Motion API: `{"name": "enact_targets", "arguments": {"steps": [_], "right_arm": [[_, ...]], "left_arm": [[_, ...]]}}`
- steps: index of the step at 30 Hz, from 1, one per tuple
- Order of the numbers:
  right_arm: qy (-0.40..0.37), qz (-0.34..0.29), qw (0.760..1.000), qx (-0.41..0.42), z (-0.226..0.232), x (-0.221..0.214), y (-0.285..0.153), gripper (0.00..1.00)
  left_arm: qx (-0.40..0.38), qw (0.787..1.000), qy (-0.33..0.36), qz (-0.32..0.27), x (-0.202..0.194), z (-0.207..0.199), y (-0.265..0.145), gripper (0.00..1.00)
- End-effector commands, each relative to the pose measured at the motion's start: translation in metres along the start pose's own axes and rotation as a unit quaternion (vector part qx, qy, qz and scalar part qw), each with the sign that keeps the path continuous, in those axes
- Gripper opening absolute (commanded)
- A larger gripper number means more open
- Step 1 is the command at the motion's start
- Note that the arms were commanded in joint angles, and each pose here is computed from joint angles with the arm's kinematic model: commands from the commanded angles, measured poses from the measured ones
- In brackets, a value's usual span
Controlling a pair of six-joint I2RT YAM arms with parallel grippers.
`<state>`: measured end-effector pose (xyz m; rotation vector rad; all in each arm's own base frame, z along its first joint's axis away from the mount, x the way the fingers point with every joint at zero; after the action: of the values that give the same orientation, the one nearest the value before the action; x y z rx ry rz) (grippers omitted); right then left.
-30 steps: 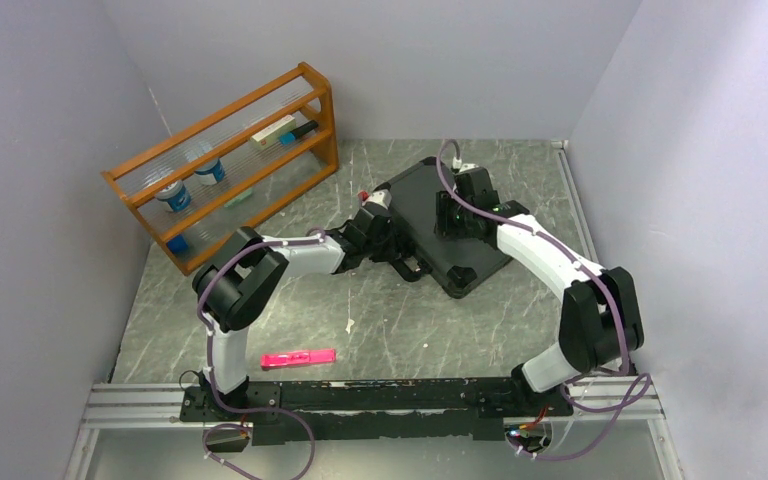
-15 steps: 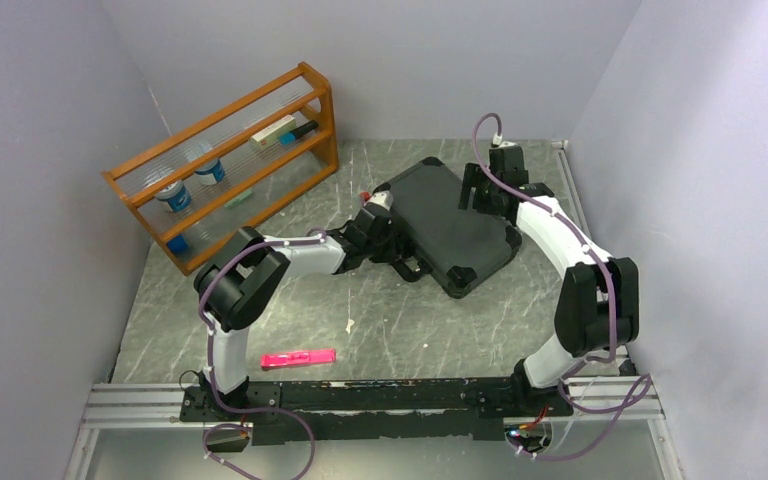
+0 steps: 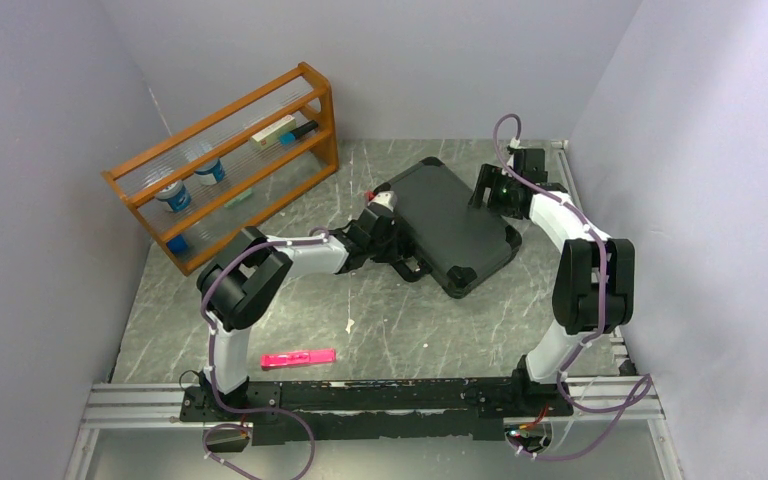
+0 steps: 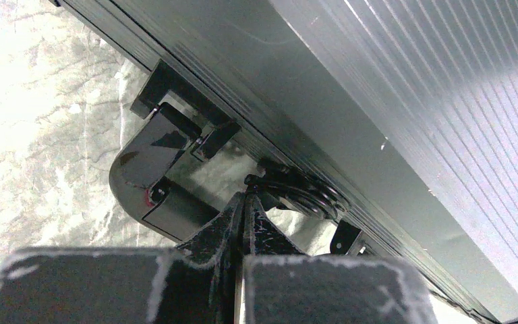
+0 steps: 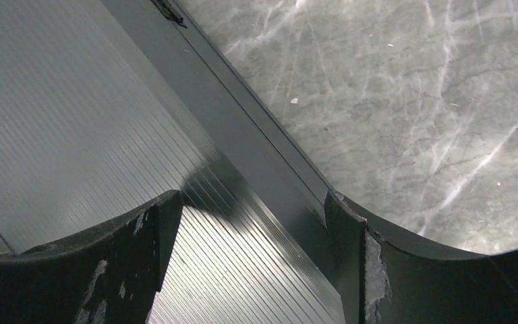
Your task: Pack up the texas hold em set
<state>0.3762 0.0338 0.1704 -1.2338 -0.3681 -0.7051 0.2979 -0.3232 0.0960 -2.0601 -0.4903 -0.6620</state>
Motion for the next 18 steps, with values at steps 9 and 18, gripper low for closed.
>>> {"name": "enact_targets", "arguments": {"steps": [9, 18], "right_arm": [[0.01, 0.056, 0.993, 0.105, 0.01, -0.022, 0.007, 0.8], [0.021, 0.057, 0.992, 0.109, 0.01, -0.026, 0.007, 0.8]], "left_arm": [[0.01, 0.999, 0.015, 0.044, -0.041, 0.007, 0.036, 0.05], [-0.059, 0.998, -0.007, 0.025, -0.039, -0.005, 0.041, 0.06]]}}
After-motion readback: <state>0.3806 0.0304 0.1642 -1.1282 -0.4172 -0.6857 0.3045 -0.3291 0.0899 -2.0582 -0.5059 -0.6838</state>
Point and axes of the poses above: each gripper's point midway between its finger pads, its own y axis out along the fingers, its own z axis along the line the jaws close on, x = y × z, the point moved 9 cm from there along -y, back along the fingers, and after that the axes turned 2 degrees about y, right-handed, at the moved point
